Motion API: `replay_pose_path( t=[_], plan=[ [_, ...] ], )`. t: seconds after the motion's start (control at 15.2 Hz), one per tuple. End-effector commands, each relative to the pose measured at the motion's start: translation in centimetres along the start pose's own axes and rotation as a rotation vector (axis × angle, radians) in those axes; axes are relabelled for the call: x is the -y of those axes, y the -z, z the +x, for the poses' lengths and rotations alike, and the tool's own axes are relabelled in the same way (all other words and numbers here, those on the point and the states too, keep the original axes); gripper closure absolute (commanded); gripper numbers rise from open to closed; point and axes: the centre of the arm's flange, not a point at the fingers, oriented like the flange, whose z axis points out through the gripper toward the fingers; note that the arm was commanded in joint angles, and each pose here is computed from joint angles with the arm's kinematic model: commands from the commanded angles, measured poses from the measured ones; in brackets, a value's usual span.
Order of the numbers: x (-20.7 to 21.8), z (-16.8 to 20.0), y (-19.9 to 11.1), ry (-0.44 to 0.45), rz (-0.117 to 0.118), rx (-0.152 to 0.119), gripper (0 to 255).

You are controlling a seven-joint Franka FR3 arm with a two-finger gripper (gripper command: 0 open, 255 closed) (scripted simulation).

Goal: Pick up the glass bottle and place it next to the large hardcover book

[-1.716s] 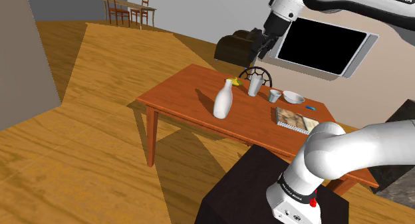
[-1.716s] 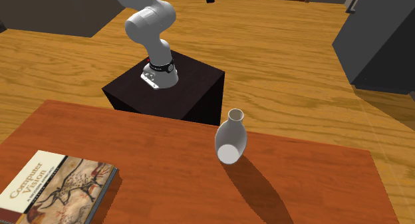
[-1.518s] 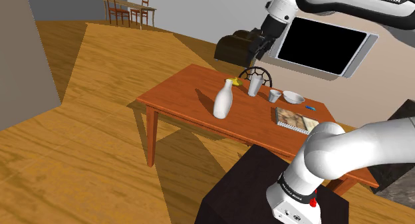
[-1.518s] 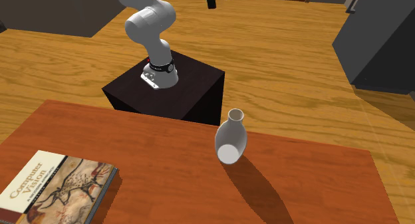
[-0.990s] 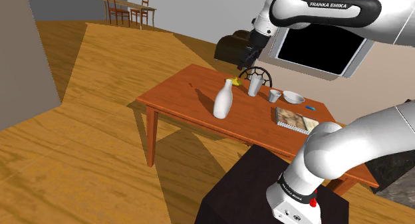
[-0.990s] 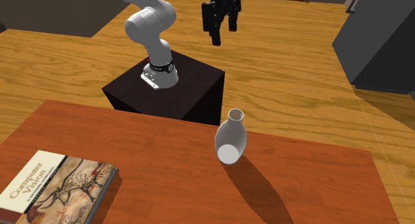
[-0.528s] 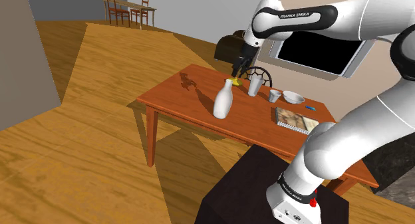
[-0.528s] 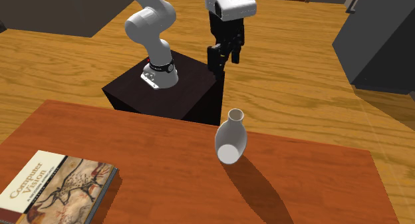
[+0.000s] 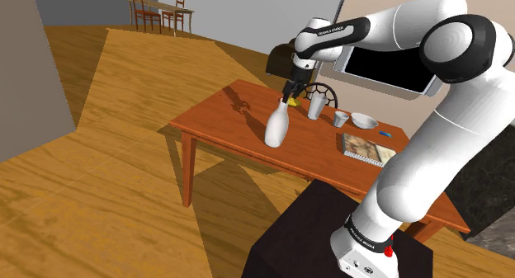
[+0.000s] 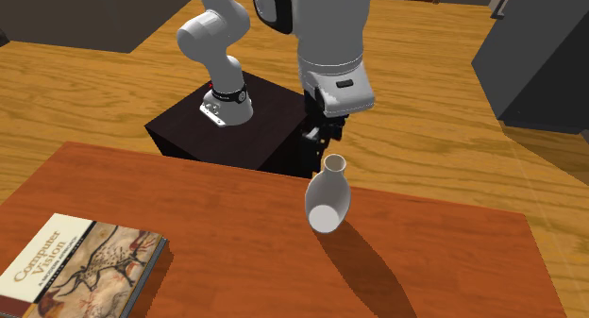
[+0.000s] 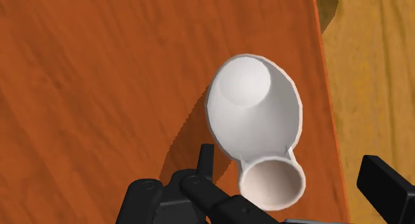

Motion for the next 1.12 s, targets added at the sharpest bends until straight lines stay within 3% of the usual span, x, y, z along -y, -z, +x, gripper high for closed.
replay_pose_path(
  t=[0.0,0.4,0.92,0.99,1.06],
  plan=[
    [-0.4,0.6,-1.0,0.002,0.001,0.004,0],
    [-0.4,0.5,-4.5,0.002,0.001,0.004,0],
    [-0.4,0.5,-4.5,0.002,0.001,0.004,0],
    [-0.4,0.5,-4.5,0.002,0.001,0.004,255],
    [-0.4,0.5,-4.5,0.002,0.001,0.004,255]
  ],
)
